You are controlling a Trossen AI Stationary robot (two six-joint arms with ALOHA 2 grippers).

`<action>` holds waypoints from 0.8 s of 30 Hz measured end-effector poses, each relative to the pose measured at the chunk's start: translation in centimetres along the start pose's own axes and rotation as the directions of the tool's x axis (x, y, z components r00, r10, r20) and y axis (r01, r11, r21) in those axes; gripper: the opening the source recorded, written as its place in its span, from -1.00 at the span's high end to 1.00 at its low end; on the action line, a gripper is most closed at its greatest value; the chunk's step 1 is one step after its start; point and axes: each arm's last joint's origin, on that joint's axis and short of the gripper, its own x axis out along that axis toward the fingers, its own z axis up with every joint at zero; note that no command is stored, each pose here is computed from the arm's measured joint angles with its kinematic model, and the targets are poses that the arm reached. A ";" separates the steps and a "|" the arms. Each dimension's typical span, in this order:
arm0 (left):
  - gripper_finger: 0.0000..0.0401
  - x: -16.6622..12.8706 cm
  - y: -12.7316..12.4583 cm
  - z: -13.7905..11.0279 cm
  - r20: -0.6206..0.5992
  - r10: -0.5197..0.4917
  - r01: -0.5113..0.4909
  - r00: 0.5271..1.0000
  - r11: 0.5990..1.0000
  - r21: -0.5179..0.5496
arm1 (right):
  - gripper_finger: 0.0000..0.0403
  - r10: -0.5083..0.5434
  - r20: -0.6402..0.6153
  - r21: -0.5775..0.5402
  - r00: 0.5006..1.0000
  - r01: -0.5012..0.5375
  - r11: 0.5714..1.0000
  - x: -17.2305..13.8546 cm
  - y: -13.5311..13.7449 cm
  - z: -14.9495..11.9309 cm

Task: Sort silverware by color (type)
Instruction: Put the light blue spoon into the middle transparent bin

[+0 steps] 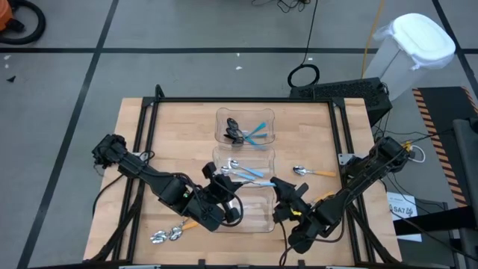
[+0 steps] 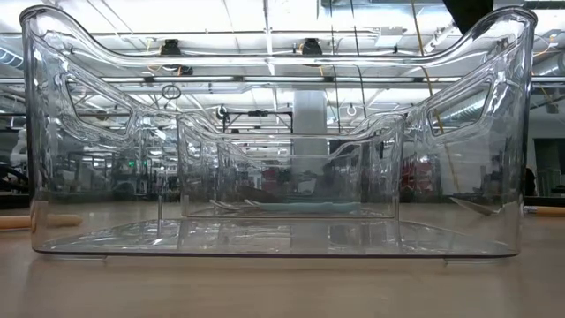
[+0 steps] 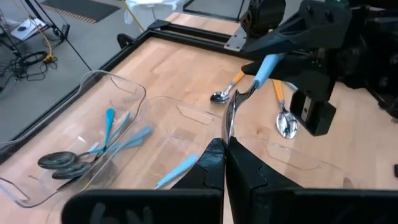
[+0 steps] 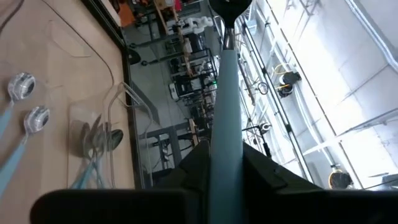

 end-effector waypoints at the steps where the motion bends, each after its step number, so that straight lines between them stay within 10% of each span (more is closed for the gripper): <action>1: 1.00 0.0 0.0 0.0 -0.001 0.001 -0.001 1.000 1.000 0.015 | 0.75 0.002 -0.001 0.006 1.000 -0.002 1.000 0.0 0.0 0.0; 24: 0.43 -4.1 -1.6 -3.1 -0.043 -0.004 0.027 0.999 0.826 0.563 | 0.75 0.172 0.137 0.361 0.975 -0.211 0.908 -0.7 -3.7 0.3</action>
